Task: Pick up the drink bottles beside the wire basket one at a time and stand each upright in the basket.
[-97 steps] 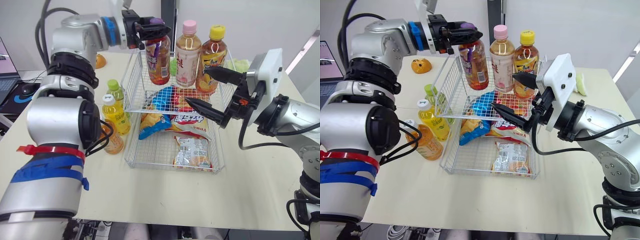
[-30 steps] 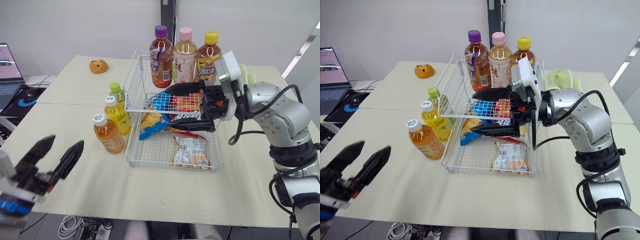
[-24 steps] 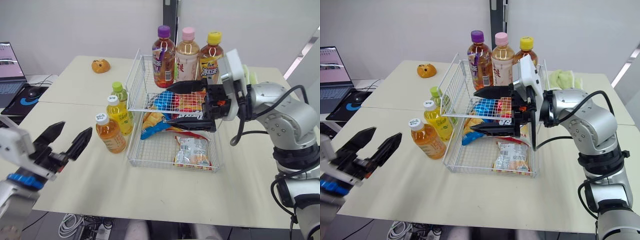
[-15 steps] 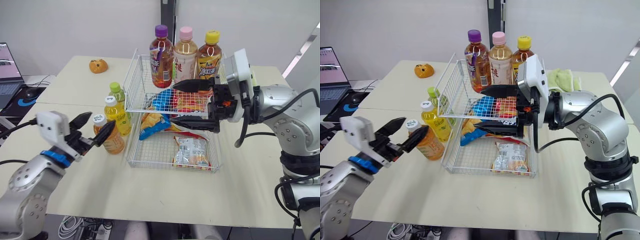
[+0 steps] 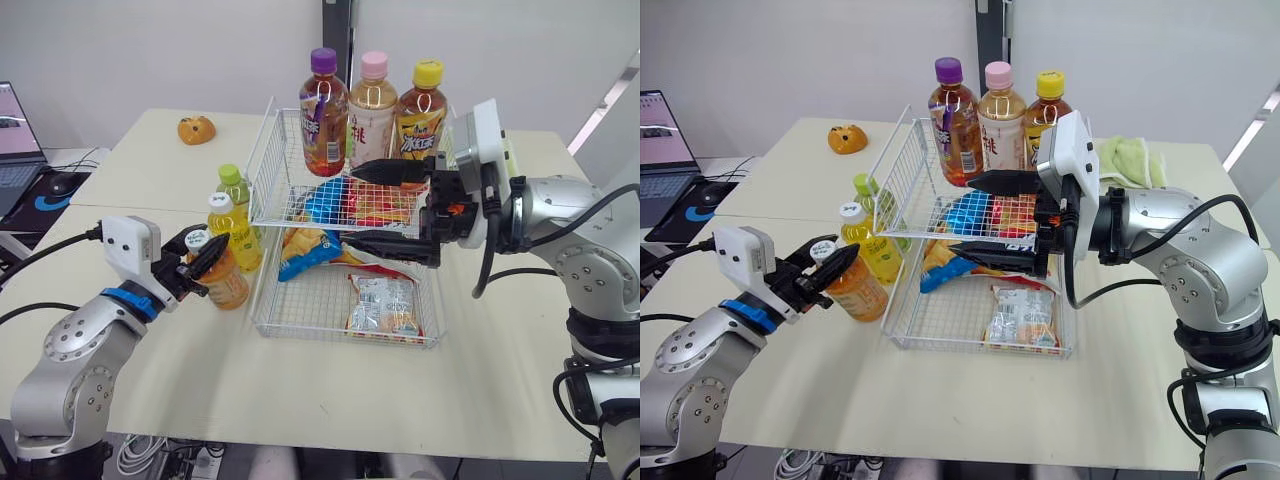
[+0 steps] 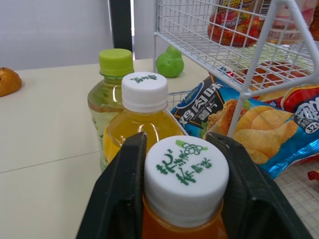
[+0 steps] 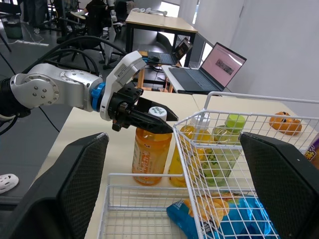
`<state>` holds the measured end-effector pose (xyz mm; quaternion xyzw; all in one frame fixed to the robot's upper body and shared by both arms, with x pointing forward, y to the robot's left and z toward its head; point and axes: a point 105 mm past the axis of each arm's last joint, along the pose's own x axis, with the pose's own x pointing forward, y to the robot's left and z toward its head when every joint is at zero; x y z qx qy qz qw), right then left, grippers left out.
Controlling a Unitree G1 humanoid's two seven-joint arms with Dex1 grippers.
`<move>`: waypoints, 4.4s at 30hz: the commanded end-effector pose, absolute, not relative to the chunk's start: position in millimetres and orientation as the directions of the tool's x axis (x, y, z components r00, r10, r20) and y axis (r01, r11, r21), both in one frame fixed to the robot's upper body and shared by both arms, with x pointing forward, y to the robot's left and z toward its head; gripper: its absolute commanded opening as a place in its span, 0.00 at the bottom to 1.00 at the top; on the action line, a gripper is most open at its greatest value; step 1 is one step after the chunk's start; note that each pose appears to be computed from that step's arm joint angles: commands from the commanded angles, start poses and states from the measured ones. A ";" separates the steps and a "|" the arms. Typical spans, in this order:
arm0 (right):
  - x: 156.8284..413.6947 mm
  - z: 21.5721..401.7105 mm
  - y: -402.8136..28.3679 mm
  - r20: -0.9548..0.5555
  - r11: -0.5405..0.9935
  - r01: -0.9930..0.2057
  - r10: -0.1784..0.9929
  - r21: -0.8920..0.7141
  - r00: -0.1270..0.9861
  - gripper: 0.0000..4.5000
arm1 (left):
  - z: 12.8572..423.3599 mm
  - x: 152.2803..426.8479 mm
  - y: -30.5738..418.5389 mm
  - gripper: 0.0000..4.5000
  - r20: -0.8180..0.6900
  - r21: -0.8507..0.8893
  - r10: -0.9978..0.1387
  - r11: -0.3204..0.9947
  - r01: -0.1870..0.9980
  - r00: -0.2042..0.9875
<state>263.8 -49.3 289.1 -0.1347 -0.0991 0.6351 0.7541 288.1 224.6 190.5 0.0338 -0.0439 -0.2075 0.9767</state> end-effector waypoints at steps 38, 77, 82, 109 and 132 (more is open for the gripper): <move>288.7 304.8 -73.7 0.061 0.414 -0.805 0.900 -0.425 0.431 1.00 | 453.7 262.6 149.8 0.31 0.092 0.338 -0.987 0.158 0.928 0.134; 224.5 297.7 -148.6 0.071 0.806 -0.464 0.522 -0.367 0.850 1.00 | 374.1 332.0 -33.7 0.85 0.083 0.407 -0.967 -0.187 0.894 -0.240; 223.1 297.7 -149.7 0.058 0.811 -0.461 0.512 -0.359 0.857 1.00 | 394.4 326.3 -21.4 0.99 0.169 0.414 -0.946 -0.185 0.891 -0.275; 207.0 301.7 -100.0 -0.036 0.381 -0.867 0.910 -0.321 0.413 1.00 | 375.7 339.9 161.9 0.99 0.366 0.294 -0.842 0.509 0.809 0.397; 225.9 293.7 -86.7 -0.004 0.255 -0.910 0.962 -0.328 0.271 1.00 | 227.4 275.7 240.6 0.99 0.185 0.014 -0.531 0.843 0.538 0.827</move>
